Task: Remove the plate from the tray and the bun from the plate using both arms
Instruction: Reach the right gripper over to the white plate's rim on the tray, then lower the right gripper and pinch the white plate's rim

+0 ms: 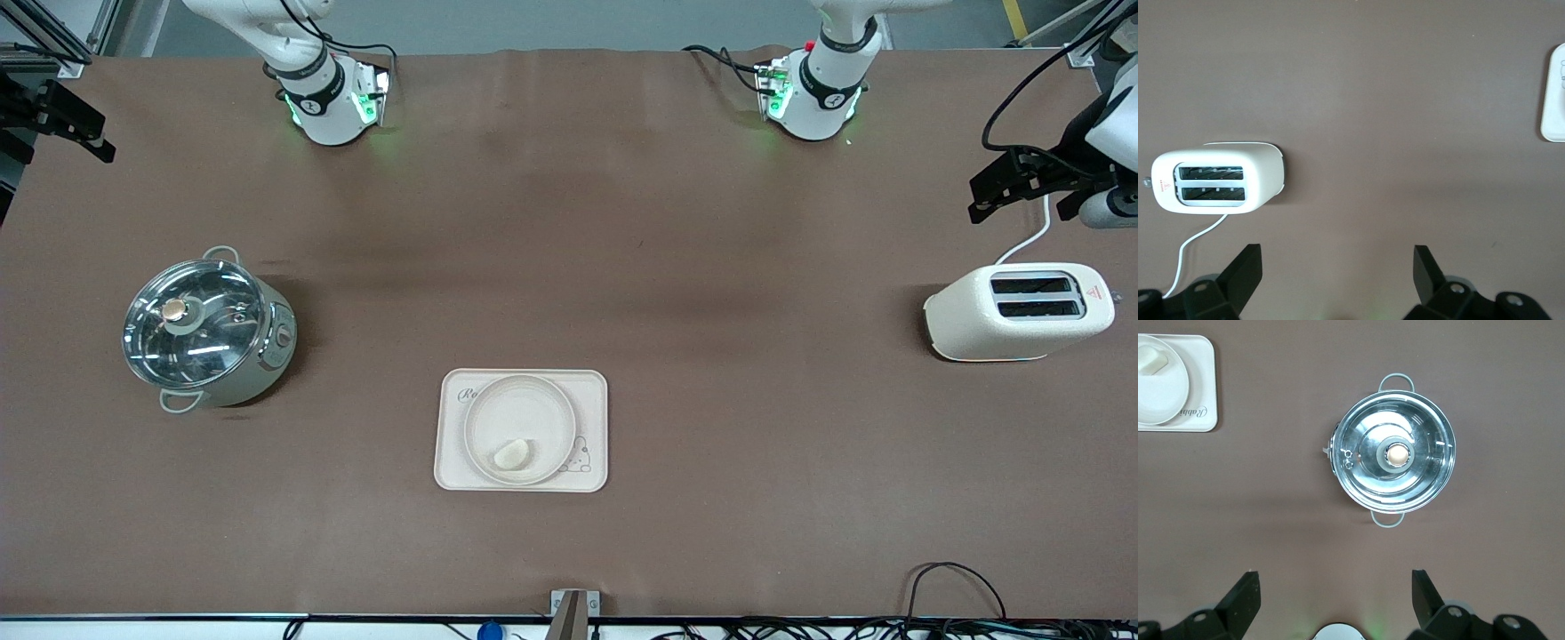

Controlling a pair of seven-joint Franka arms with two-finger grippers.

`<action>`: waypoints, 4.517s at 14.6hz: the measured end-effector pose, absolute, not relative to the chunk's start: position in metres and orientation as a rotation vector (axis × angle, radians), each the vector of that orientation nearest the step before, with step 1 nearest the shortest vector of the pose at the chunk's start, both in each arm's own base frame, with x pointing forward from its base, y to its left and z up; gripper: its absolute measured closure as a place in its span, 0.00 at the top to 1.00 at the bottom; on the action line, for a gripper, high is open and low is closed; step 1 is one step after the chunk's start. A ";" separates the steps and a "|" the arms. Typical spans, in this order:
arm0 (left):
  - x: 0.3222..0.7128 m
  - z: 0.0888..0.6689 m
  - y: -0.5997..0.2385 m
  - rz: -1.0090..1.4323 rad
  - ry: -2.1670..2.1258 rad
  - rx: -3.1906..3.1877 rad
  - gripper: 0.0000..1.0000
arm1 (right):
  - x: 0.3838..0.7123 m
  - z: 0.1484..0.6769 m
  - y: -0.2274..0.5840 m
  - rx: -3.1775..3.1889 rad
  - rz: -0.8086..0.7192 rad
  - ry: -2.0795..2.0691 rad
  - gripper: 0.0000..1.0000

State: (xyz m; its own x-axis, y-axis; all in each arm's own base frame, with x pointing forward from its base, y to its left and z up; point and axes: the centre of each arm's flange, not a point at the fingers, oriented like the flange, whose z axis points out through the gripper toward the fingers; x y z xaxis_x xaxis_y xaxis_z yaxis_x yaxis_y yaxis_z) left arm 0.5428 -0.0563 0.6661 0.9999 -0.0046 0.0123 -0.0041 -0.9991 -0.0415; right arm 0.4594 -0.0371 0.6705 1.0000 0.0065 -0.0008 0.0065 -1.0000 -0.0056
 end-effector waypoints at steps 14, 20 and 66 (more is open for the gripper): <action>0.557 0.647 -0.072 0.004 0.061 -3.095 1.00 | 0.563 0.467 0.108 -2.883 -0.061 0.213 1.00; 0.561 0.641 -0.074 0.011 0.069 -3.096 1.00 | 0.595 0.379 0.126 -2.765 0.010 0.387 1.00; 0.574 0.634 -0.078 -0.040 0.079 -3.103 1.00 | 0.655 0.243 0.285 -2.583 -0.117 0.476 0.04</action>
State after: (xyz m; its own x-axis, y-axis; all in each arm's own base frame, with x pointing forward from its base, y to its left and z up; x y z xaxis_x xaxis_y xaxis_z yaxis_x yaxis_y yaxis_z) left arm 0.5739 -0.0781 0.6343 0.9984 -0.0516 0.0248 -0.0507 -0.9980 -0.0378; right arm 0.6553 0.2852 0.2427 0.9349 -0.3548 -0.0068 -0.3112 -0.8102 -0.4967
